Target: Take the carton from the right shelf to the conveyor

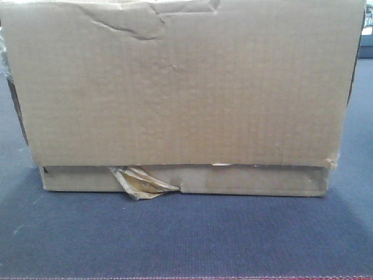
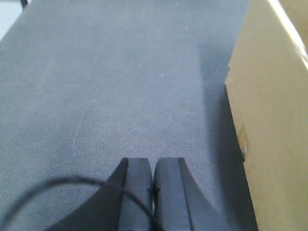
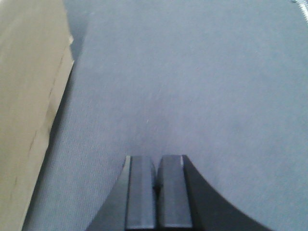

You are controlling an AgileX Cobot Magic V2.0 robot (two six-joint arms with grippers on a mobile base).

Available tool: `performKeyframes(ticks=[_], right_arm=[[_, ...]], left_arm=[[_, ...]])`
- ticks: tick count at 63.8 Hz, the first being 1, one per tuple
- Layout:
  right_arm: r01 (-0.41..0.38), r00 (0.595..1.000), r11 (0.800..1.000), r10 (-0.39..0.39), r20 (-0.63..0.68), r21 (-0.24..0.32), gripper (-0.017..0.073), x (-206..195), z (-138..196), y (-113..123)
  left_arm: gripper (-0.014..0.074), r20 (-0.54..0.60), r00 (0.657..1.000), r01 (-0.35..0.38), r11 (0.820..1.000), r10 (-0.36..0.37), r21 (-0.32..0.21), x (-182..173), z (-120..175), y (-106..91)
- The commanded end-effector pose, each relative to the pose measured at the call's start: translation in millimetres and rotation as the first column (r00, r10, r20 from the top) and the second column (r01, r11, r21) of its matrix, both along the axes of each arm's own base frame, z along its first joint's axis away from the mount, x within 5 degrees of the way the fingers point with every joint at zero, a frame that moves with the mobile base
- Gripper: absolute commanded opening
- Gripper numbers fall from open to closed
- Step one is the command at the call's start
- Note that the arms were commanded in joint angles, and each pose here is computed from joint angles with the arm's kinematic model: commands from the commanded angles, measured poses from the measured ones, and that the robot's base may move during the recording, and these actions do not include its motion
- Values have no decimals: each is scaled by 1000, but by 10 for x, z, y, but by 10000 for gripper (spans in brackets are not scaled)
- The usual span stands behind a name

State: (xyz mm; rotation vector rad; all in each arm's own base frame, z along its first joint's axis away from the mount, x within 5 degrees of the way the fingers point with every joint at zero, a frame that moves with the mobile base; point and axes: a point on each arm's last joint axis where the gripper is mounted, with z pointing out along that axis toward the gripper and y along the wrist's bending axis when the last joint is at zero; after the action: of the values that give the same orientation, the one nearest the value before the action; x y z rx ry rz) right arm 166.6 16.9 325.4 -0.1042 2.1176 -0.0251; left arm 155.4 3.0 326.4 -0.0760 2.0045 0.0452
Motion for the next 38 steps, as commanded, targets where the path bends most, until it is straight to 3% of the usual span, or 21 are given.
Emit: performKeyframes(ticks=[1, 13, 29, 38], right_arm=[[-23, 993, 1000, 21, 117, 17, -67, -194, -90, -19], [-60, 954, 997, 46, 296, 39, -67, -579, -282, -52], [-109, 827, 992, 58, 559, 58, -67, -1004, -367, -90], [-98, 826, 993, 48, 561, 60, -67, -1088, -407, -113]], left_arm=[[1, 125, 992, 29, 999, -30, 15, -204, -93, -10], [1, 286, 957, 51, 999, -54, 17, -583, -257, -16], [1, 422, 905, 48, 999, -52, 19, -907, -275, -3], [1, 452, 891, 48, 999, -51, 19, -965, -255, -1]])
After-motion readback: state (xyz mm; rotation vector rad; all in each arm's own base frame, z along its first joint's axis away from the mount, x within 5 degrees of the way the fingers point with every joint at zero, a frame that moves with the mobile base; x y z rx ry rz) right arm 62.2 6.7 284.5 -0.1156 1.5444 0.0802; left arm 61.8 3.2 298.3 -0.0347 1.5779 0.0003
